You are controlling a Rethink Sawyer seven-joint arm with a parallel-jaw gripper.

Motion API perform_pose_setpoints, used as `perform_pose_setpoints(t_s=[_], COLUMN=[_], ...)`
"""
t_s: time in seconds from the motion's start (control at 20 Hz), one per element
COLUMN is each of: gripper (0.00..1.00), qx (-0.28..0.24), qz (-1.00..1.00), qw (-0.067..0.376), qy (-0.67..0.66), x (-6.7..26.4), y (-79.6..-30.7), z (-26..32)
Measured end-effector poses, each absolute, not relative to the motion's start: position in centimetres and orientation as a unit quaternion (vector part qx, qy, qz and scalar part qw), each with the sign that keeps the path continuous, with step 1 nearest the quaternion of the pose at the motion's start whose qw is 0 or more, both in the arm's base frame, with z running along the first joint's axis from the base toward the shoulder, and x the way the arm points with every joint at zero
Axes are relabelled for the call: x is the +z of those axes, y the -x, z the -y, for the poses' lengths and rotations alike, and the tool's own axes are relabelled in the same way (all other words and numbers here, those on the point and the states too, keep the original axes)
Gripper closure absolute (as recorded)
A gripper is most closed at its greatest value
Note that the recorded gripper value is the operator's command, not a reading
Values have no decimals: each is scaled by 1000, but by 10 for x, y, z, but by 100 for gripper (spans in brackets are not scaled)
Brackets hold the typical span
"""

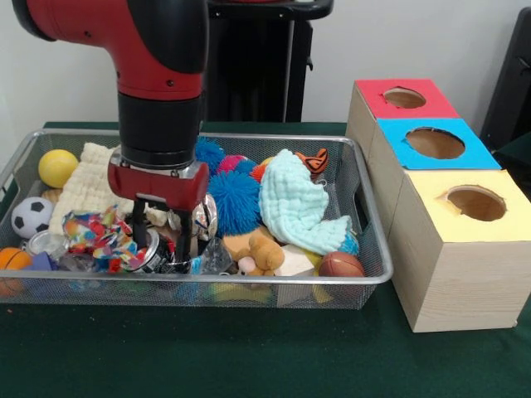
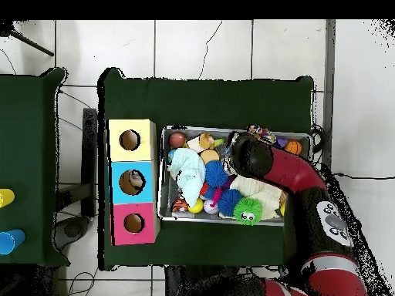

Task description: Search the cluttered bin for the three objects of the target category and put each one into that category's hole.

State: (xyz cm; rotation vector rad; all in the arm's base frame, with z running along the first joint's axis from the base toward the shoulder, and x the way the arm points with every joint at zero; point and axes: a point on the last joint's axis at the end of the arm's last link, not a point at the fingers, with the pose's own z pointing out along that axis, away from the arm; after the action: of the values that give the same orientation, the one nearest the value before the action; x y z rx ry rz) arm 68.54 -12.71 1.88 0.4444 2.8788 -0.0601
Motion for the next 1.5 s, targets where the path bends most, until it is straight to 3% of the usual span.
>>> perform_pose_setpoints(t_s=[0.7, 1.5], gripper=[0, 0], qx=[-20, -33], qz=[-977, -985], qw=[135, 62], qy=[-164, -156], x=[32, 59], y=[-712, -696], z=[127, 105])
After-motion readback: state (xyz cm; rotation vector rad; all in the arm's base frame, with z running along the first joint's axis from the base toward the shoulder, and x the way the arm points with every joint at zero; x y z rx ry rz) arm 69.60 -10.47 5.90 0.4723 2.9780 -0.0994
